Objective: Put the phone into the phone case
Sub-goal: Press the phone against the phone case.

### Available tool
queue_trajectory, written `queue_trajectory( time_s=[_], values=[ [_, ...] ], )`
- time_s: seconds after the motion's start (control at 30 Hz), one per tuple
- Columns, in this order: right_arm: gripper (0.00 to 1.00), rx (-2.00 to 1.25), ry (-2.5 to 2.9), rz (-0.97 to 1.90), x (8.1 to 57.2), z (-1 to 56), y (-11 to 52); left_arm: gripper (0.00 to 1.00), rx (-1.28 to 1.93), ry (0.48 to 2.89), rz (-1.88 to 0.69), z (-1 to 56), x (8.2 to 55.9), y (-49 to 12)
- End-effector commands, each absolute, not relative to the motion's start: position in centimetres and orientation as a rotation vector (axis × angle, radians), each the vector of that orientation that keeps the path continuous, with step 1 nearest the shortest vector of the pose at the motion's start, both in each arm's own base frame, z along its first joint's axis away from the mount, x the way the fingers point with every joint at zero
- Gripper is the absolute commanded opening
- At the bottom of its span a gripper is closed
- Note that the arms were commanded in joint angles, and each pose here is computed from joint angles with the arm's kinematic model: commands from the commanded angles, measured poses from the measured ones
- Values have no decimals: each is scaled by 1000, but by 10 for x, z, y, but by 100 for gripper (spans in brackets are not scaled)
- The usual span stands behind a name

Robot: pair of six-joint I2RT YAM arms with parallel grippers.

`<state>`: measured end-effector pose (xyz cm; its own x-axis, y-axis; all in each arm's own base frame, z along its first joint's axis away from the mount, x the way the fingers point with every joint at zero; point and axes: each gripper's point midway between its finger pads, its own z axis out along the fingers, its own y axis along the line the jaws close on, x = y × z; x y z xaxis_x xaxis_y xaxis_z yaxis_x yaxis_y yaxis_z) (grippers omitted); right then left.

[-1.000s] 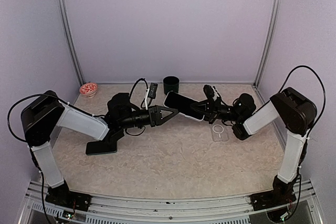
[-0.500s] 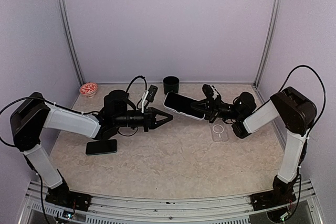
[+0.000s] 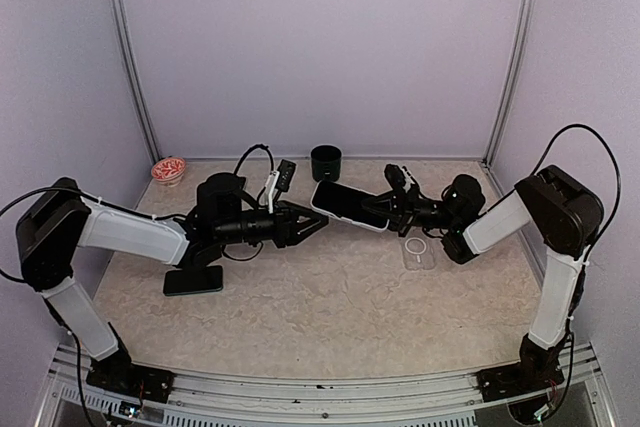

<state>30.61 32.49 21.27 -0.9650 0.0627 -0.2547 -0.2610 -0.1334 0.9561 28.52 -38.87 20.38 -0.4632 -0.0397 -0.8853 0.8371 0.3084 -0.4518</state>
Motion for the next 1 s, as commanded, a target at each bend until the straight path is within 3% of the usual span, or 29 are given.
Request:
queue_trajectory(
  time_s=[0.0,0.97],
  values=[
    [2,-278,1810,2167,307,235,321,36,648,1735,-1262,203,292,-397],
    [2,-316,1806,2174,298,235,330,34,573,1731,-1243,199,302,-405]
  ],
)
